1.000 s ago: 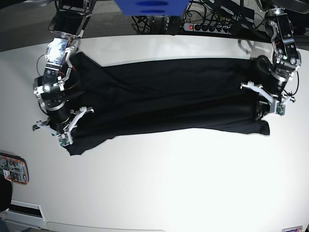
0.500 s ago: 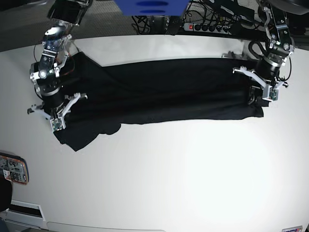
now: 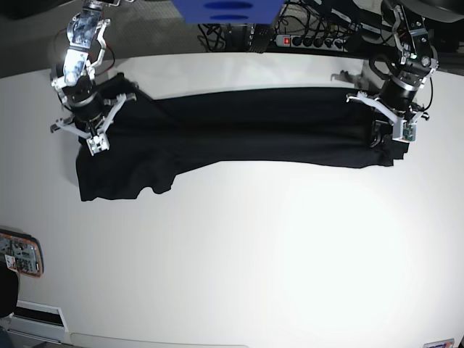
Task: Fold the T-shirt properly
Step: 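Lower the folded hem onto the shirt near the collar with both grippers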
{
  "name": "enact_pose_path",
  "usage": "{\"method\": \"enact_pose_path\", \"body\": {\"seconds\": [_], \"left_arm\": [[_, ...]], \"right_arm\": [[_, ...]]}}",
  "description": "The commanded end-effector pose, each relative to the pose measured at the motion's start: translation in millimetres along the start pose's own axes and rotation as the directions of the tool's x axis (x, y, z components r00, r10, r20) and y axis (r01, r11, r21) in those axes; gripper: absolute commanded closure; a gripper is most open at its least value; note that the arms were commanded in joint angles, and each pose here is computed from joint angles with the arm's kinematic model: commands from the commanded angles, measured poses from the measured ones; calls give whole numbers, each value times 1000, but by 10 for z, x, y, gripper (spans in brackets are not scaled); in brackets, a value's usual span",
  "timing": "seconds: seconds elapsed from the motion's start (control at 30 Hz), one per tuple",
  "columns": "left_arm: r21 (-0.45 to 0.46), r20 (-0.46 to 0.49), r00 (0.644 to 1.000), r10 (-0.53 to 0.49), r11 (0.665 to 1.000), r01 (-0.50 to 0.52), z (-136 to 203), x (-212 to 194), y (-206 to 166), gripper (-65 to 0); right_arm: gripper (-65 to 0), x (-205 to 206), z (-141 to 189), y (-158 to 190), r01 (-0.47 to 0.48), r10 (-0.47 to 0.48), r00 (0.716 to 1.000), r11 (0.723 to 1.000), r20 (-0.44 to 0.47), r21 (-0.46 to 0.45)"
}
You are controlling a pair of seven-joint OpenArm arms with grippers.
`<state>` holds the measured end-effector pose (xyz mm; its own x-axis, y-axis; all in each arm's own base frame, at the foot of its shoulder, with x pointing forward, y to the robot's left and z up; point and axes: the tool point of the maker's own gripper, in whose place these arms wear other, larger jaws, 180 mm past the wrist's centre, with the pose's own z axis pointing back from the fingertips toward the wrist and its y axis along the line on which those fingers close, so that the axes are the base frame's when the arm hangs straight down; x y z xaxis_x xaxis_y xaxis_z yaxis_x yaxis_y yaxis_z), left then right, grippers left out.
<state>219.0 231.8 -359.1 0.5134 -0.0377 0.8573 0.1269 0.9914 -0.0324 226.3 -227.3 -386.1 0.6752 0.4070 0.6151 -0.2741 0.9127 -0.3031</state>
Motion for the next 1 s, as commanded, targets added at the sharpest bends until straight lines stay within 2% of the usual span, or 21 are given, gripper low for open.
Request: {"method": "enact_pose_path", "body": {"seconds": [0.0, 0.13, 0.3, 0.47, 0.77, 0.87, 0.9, 0.97], "left_arm": [[22, 48, 999, -1, 1000, 0, 35, 128, 60, 0], [51, 50, 999, 14, 999, -17, 72, 107, 130, 0], [31, -8, 1000, 22, 999, -22, 162, -105, 38, 0], [35, -50, 998, 25, 999, -23, 239, -251, 51, 0], [65, -166, 980, 106, 993, -96, 216, -770, 162, 0], [55, -201, 978, 53, 998, -43, 212, -816, 194, 0], [53, -211, 977, 33, 998, -22, 211, -830, 191, -1], [56, -237, 972, -8, 998, 21, 224, -872, 209, -96]], "right_arm": [[0, 282, 51, -149, -5, 9, 995, 999, 94, -45], [0, 266, 54, -141, -5, 9, 996, 999, 92, -43], [0, 278, 70, -138, -7, 11, 995, 999, 94, -46], [0, 4, 132, -21, -11, 12, 999, 1000, 31, -19], [0, -17, 110, -1, -11, 11, 1000, 1000, 25, -8], [-3, -18, 110, -1, -14, 14, 1000, 1000, 25, -7], [-32, -18, 110, 9, -21, 21, 999, 1000, 25, 1], [-79, -25, 118, 29, -67, 66, 998, 997, 22, 34]]}}
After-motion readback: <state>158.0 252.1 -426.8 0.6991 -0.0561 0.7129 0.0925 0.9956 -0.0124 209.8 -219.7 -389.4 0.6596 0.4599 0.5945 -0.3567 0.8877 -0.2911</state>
